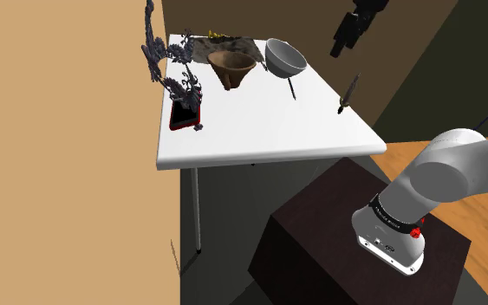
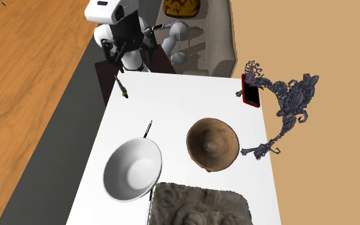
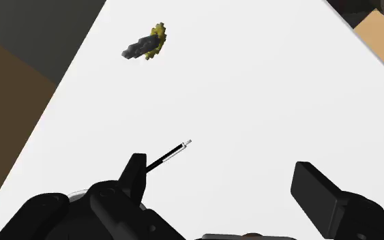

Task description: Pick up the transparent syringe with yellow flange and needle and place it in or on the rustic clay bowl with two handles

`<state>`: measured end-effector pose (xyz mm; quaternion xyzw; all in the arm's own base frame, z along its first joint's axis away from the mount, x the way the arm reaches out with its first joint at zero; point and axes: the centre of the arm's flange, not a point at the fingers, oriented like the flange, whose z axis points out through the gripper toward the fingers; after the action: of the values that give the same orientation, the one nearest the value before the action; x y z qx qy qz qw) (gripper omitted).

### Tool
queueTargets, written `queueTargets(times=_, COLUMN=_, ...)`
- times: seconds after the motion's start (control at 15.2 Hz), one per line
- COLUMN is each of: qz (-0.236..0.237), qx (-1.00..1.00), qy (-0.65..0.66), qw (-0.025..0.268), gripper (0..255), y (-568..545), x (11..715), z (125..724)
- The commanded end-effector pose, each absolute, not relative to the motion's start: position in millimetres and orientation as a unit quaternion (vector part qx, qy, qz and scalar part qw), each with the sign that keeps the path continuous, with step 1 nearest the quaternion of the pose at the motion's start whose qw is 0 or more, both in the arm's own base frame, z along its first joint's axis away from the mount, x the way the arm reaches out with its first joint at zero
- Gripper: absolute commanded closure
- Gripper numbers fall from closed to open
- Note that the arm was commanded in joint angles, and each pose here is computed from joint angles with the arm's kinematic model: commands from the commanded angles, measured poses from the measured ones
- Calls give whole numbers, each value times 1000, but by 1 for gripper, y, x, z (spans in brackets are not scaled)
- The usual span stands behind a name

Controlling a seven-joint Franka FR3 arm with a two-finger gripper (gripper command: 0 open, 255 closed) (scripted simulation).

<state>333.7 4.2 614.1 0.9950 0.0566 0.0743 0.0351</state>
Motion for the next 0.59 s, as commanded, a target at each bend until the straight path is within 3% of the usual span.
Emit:
queueTargets(times=0.0, qz=74, qx=995, qy=57, qw=35, gripper=0, y=4, x=334, z=614)
queueTargets(times=0.53, qz=83, qx=984, qy=-36, qw=151, gripper=0, y=5, x=285, z=521)
